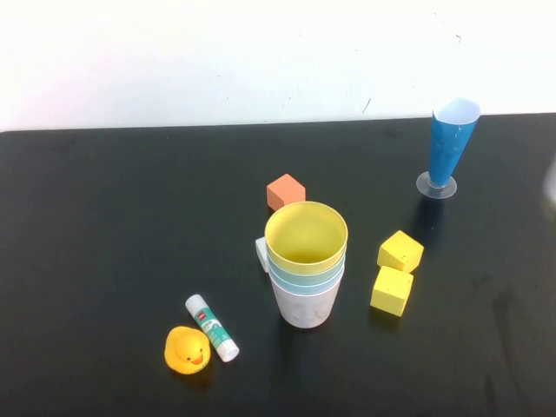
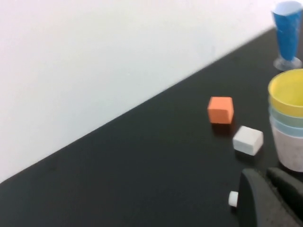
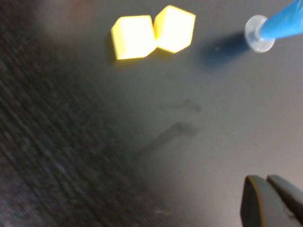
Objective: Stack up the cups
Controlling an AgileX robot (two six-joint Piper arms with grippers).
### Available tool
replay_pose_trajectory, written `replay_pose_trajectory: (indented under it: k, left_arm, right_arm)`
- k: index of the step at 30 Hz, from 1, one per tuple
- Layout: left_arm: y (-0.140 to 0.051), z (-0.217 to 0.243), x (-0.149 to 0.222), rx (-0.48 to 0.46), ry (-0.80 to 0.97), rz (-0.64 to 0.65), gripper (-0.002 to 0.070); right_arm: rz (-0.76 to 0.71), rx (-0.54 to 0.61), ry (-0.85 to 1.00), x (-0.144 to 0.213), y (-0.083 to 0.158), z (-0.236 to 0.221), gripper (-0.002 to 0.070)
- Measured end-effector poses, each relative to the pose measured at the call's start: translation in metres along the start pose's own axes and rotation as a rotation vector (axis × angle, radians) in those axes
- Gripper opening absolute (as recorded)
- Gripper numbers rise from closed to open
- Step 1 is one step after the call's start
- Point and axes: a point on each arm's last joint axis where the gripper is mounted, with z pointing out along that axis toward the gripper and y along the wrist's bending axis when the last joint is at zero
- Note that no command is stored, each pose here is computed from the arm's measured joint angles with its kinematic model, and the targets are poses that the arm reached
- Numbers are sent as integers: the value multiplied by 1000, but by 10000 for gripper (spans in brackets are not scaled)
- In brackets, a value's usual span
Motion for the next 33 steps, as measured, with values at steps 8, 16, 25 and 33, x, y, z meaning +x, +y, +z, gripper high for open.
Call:
replay_pose_trajectory:
  k: [8, 16, 25, 33]
  left_arm:
    - [-11, 14, 60, -11, 28, -105, 1]
    - [-18, 26, 89, -2, 118, -111, 1]
    - [-19, 28, 96, -5, 155, -110, 1]
    - [-19, 28, 97, -6, 165, -109, 1]
  right_arm:
    - [110, -52, -226, 82, 48, 12, 1]
    - [225, -84, -236, 136, 79, 39, 0]
    - [231, -101, -203, 149, 90, 58, 0]
    - [234, -101, -212, 148, 90, 58, -1]
